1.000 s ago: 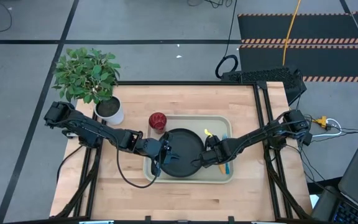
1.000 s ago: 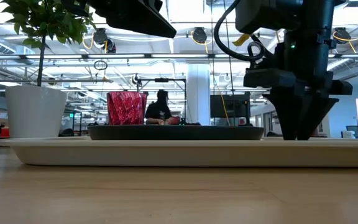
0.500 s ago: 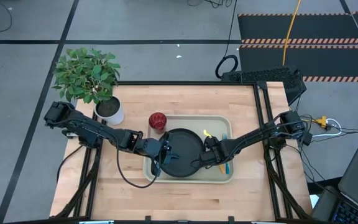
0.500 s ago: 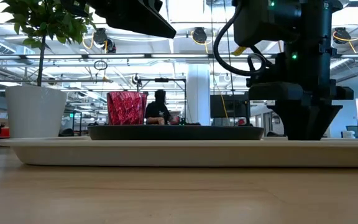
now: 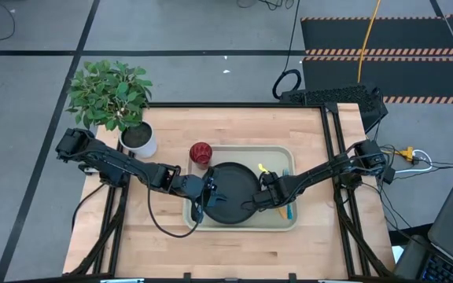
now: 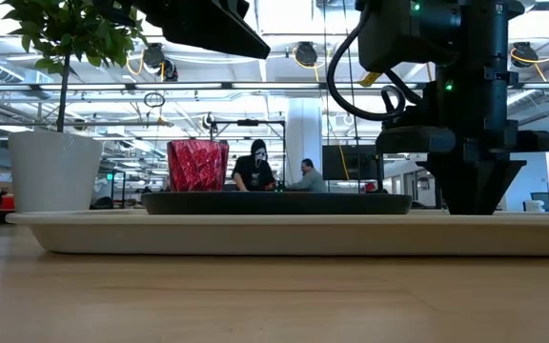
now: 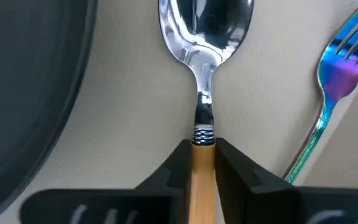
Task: Pick and place plate/cup/fork/spoon on tray
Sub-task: Adjust the spoon position
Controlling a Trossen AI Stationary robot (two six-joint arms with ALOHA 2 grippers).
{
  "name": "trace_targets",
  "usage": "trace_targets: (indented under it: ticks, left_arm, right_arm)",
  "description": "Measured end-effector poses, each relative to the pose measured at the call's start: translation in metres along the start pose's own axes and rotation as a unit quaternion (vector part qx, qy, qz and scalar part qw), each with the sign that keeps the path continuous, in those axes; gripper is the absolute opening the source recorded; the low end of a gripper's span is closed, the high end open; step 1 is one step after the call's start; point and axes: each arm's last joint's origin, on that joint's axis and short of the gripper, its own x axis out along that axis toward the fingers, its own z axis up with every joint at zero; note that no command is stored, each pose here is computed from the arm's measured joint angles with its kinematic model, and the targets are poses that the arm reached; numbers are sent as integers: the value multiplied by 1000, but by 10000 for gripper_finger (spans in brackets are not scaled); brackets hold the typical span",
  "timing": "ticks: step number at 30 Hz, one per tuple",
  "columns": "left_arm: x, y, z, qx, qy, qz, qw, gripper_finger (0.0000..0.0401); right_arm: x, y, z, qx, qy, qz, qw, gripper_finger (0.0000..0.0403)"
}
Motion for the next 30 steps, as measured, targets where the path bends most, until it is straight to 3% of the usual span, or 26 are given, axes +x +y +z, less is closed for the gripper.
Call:
trace_targets:
  ticks: [2, 12, 19, 30]
  left_arm:
    - [0, 0, 0, 0, 0, 0, 1000, 47]
    - [0, 0, 0, 0, 0, 0, 1000, 47]
    - [0, 0, 0, -1, 0, 0, 1000, 47]
    - [0, 0, 0, -1, 0, 0, 1000, 47]
  right_arm:
    - [0, 0, 0, 5, 0, 0, 1000, 28]
    - [-1, 0, 0, 43, 0, -1, 999, 40]
    - [-8, 2, 1, 54, 10, -9, 998, 26]
    - [-12, 2, 3, 124, -20, -21, 992, 27]
